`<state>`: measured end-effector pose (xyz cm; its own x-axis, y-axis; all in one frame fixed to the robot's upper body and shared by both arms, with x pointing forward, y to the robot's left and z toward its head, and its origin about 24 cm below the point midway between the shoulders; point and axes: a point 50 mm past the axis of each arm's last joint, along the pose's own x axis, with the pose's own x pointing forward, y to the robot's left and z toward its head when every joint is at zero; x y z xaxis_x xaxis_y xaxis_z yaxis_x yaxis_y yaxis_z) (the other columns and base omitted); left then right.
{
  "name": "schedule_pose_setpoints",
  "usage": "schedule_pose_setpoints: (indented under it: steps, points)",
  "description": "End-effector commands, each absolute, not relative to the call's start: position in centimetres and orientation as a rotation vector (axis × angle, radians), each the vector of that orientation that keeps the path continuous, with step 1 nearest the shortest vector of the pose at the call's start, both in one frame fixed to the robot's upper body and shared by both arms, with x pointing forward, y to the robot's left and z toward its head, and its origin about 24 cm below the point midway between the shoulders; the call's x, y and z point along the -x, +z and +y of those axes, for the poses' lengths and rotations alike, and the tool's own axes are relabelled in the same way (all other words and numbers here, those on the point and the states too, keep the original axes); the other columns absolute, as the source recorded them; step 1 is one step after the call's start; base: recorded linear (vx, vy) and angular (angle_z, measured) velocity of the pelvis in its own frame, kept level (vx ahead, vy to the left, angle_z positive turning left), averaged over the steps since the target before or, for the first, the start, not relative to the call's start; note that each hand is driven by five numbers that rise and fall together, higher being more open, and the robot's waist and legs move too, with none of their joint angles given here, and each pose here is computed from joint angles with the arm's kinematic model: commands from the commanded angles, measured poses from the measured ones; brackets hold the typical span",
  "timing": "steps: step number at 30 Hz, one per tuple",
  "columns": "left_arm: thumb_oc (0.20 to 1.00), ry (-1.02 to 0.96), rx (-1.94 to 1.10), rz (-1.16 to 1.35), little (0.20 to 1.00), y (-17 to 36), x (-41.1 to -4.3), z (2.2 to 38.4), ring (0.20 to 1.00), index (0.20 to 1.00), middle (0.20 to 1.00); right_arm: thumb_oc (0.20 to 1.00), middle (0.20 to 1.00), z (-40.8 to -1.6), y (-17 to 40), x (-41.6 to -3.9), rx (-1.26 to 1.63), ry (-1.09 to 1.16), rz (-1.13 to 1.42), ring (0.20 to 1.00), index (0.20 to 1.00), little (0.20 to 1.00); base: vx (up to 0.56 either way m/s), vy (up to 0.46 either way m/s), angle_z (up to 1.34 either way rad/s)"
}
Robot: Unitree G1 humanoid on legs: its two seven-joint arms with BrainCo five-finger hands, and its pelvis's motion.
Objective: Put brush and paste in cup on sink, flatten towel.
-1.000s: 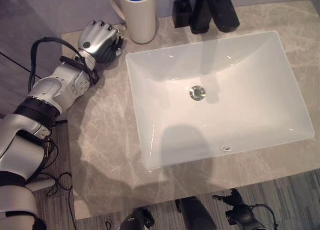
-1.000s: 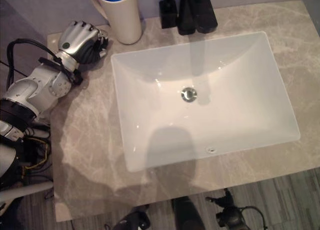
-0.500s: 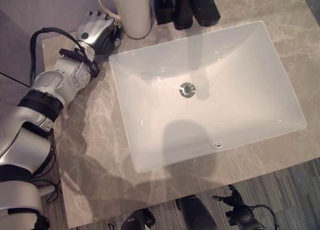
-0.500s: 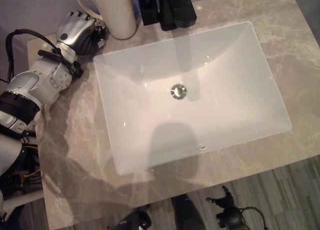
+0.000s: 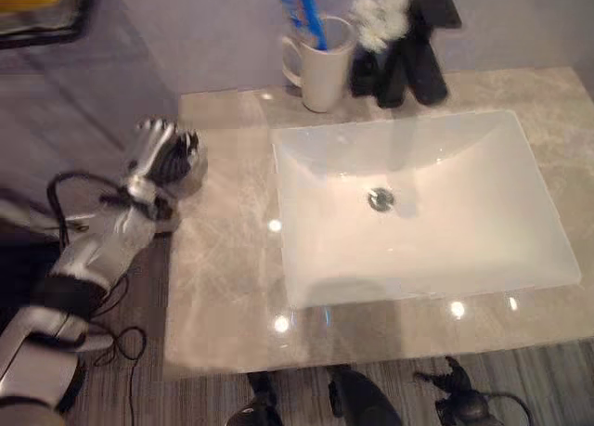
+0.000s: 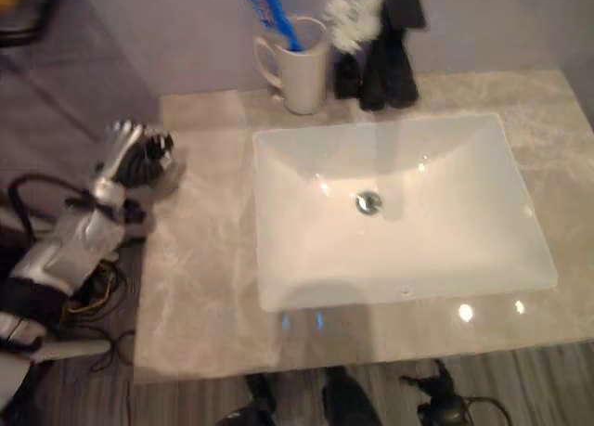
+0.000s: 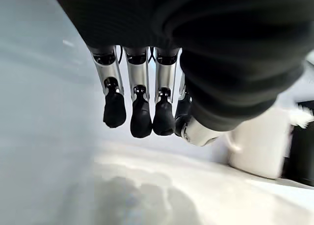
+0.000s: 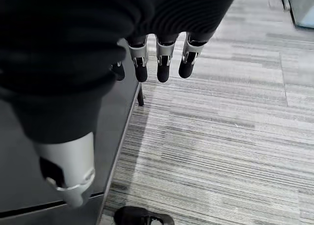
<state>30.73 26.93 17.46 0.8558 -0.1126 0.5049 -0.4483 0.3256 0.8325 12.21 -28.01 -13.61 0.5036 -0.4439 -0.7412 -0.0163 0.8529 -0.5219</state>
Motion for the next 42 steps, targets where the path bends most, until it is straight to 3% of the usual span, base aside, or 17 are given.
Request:
schedule_pose_setpoints:
  steps: [1,2,4,5,6,8,9,11,12,15,16,18,21,26,35,42]
  points:
    - [0.200,0.373,-1.168,-0.587,0.200,19.5,-28.6,29.6,0.200,0.200,0.200,1.000,1.000,-27.0,-14.5,-11.0,0.495,-0.242,1.095,1.000,1.000,1.000,-0.12,0.225,0.27]
    - [0.200,0.372,-1.141,-0.548,0.200,18.3,-27.8,30.0,0.200,0.200,0.200,1.000,1.000,-26.9,-14.6,-10.9,0.500,-0.231,1.102,1.000,1.000,1.000,-0.10,0.187,0.25]
    - [0.937,0.376,-1.065,-0.445,0.937,15.4,-25.6,30.7,0.937,0.937,0.937,1.000,1.000,-26.6,-14.7,-10.9,0.522,-0.204,1.117,1.000,1.000,1.000,-0.08,0.151,0.34]
    - [1.000,0.377,-1.065,-0.444,1.000,15.4,-25.5,30.7,1.000,1.000,1.000,1.000,1.000,-26.6,-14.7,-10.9,0.523,-0.203,1.117,1.000,1.000,1.000,-0.11,0.206,0.38]
    - [1.000,0.381,-0.956,-0.311,1.000,12.0,-23.5,31.0,1.000,1.000,1.000,1.000,1.000,-26.3,-14.6,-11.7,0.528,-0.186,1.093,1.000,1.000,1.000,-0.10,0.146,0.36]
    - [1.000,0.380,-0.900,-0.212,1.000,10.1,-22.4,31.1,1.000,1.000,1.000,1.000,1.000,-26.3,-14.5,-12.0,0.529,-0.186,1.084,1.000,1.000,1.000,-0.16,0.229,0.26]
    - [1.000,0.377,-0.802,-0.031,1.000,7.1,-19.9,32.2,1.000,1.000,1.000,1.000,1.000,-26.3,-14.1,-12.7,0.506,-0.189,1.047,1.000,1.000,1.000,-0.23,0.301,0.18]
    - [1.000,0.365,-0.799,0.025,1.000,6.5,-19.0,32.6,1.000,1.000,1.000,1.000,1.000,-26.4,-13.5,-13.8,0.509,-0.183,0.993,1.000,1.000,1.000,-0.20,0.241,0.12]
    - [1.000,0.278,-0.810,0.223,1.000,3.7,-17.9,33.4,1.000,1.000,1.000,1.000,1.000,-26.8,-12.3,-15.2,0.482,-0.207,0.886,1.000,1.000,1.000,-0.26,0.281,0.08]
    - [1.000,0.172,-0.869,0.331,1.000,1.9,-18.1,33.2,1.000,1.000,1.000,1.000,1.000,-26.5,-11.9,-15.3,0.455,-0.196,0.845,1.000,1.000,1.000,-0.25,0.237,0.09]
    - [1.000,0.054,-0.856,0.526,1.000,-1.9,-16.9,33.1,1.000,1.000,1.000,1.000,1.000,-26.1,-11.8,-15.5,0.415,-0.196,0.833,1.000,1.000,1.000,-0.29,0.274,-0.01]
    - [1.000,0.036,-0.863,0.547,1.000,-2.9,-17.1,32.3,1.000,1.000,1.000,1.000,1.000,-25.5,-11.7,-15.9,0.417,-0.159,0.818,1.000,1.000,1.000,-0.24,0.231,-0.23]
    - [1.000,-0.190,-0.931,0.619,1.000,-5.7,-17.2,29.1,1.000,1.000,1.000,1.000,1.000,-24.7,-12.8,-14.3,0.372,-0.117,0.877,1.000,1.000,1.000,-0.28,0.317,-0.68]
    - [1.000,-0.261,-0.829,0.568,1.000,-6.3,-17.8,25.9,1.000,1.000,1.000,1.000,1.000,-24.0,-13.5,-13.4,0.348,-0.070,0.922,1.000,1.000,1.000,-0.16,0.083,-0.60]
    - [1.000,-0.256,-0.709,0.545,1.000,-7.9,-19.4,23.1,1.000,1.000,1.000,1.000,1.000,-22.3,-10.4,-17.9,0.412,0.050,0.660,1.000,1.000,1.000,-0.29,-0.169,-1.68]
    - [1.000,-0.213,-0.705,0.487,1.000,-7.9,-21.7,20.7,1.000,1.000,1.000,1.000,1.000,-23.9,-8.9,-17.8,0.536,0.052,0.589,1.000,1.000,1.000,-0.15,-0.135,-1.17]
